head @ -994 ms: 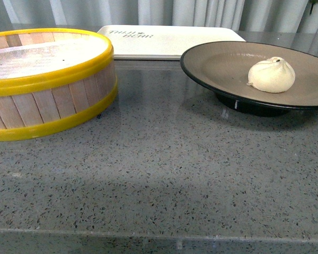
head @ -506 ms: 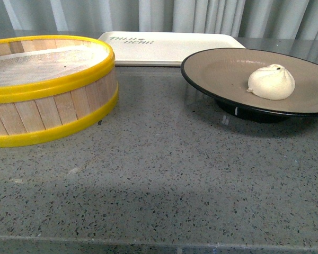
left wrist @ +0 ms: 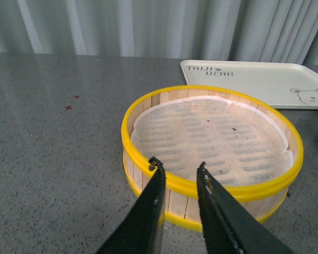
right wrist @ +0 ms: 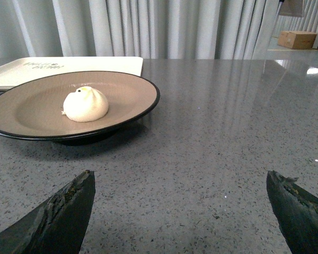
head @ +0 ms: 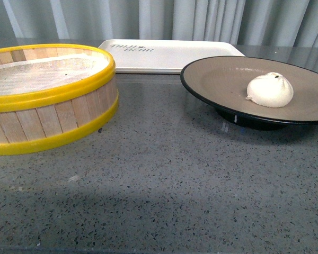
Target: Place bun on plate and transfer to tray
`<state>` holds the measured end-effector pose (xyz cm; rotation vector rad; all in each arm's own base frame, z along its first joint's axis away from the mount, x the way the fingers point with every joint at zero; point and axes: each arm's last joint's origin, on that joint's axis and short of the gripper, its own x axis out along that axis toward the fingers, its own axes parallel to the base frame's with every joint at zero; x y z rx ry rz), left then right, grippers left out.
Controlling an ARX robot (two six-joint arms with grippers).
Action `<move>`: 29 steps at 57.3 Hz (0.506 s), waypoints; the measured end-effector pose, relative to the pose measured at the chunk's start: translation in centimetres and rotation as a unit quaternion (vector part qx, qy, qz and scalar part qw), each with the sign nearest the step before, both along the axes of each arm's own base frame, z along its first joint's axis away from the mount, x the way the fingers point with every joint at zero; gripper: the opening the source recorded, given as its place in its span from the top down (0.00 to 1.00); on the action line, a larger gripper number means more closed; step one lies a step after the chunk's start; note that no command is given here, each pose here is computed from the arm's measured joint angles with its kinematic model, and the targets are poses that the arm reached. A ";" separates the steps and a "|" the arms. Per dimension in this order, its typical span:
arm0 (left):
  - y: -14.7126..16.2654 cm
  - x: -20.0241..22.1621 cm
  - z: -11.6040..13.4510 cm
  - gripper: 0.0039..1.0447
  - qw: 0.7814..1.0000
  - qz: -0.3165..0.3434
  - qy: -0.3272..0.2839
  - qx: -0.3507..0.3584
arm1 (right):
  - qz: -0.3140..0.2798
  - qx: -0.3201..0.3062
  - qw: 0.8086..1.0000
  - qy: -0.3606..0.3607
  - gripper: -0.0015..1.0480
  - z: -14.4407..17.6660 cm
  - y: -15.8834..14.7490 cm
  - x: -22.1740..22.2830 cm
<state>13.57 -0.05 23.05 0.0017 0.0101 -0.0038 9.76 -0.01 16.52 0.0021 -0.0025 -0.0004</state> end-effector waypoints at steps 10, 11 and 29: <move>0.0 -0.9 -2.1 0.96 1.000 0.001 -0.002 -0.002 | 0.000 0.000 1.000 0.000 0.08 0.0 0.0 0.0; 0.0 -0.9 -2.2 0.96 1.000 0.001 -0.001 -0.002 | 0.000 0.000 1.000 0.000 0.08 0.0 0.0 0.0; 0.0 -1.8 -4.0 0.96 1.000 0.001 -0.006 -0.002 | 0.000 0.000 1.000 0.000 0.08 0.0 0.0 0.0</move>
